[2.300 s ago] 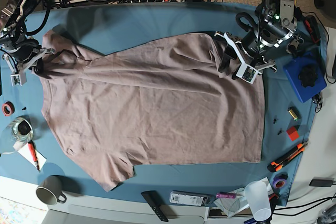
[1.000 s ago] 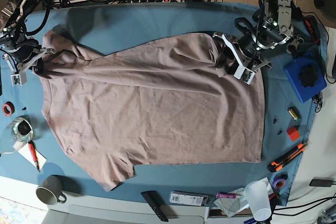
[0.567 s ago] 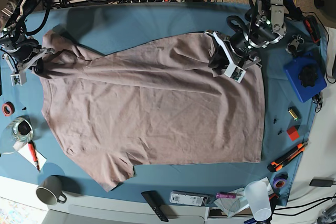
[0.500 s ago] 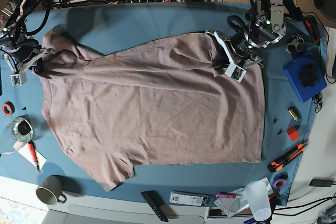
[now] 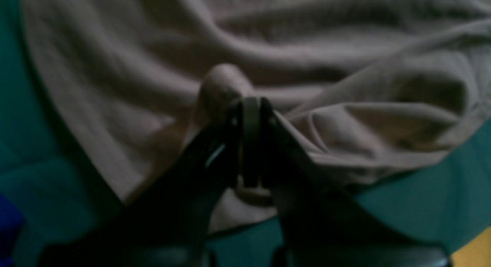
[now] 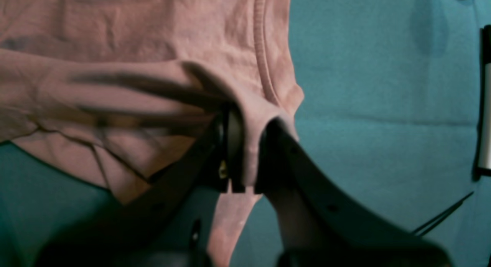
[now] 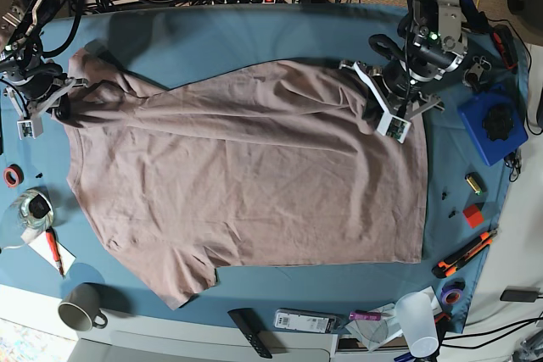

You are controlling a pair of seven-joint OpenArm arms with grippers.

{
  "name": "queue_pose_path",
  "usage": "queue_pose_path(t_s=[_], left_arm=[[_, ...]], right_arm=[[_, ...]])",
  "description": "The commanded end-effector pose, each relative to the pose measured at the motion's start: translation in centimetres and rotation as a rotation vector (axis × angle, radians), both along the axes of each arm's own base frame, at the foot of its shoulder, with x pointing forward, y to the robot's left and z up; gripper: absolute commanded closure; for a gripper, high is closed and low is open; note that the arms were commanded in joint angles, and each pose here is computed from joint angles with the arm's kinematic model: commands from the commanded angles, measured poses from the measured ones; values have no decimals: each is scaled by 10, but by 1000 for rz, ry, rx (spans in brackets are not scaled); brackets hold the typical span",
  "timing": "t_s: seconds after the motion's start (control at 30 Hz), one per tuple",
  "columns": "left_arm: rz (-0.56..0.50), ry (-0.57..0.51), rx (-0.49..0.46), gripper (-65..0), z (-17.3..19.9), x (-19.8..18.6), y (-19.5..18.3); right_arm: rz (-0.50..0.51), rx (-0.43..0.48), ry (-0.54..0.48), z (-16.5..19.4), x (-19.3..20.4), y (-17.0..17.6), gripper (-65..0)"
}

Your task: Fold the T-shirt properly

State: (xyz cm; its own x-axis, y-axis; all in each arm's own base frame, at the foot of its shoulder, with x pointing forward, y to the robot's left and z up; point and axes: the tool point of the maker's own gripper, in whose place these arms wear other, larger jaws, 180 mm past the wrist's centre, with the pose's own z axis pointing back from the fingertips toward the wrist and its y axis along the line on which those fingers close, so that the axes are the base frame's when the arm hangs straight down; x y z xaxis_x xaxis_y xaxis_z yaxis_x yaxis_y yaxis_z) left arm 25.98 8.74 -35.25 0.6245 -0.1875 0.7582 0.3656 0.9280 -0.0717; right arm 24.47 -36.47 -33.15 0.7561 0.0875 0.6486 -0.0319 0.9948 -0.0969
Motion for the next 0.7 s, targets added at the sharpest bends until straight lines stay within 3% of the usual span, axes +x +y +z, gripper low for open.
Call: queue_pose_path(t_s=[0.0,0.5,0.53,0.6,0.67], left_arm=[[-3,-47,-12,0,14,4,-2],[-8,-39,-23,0,14,-17,-5],[-16,-52,-27,-24,16,-16,-6],[-23,-81,-38,-187,20,-14,-8],[-18,-113,-51,-289,25,-10,-9]], right_arm=[[6,-32,-49,17,9,-7,0],[7,-31,-53,17,9,-7,0],[6,-31,-53,17,9,-7,0],[7,-31,-51,17,9,-7,0],[7,-31,-49,17,9,-7,0]])
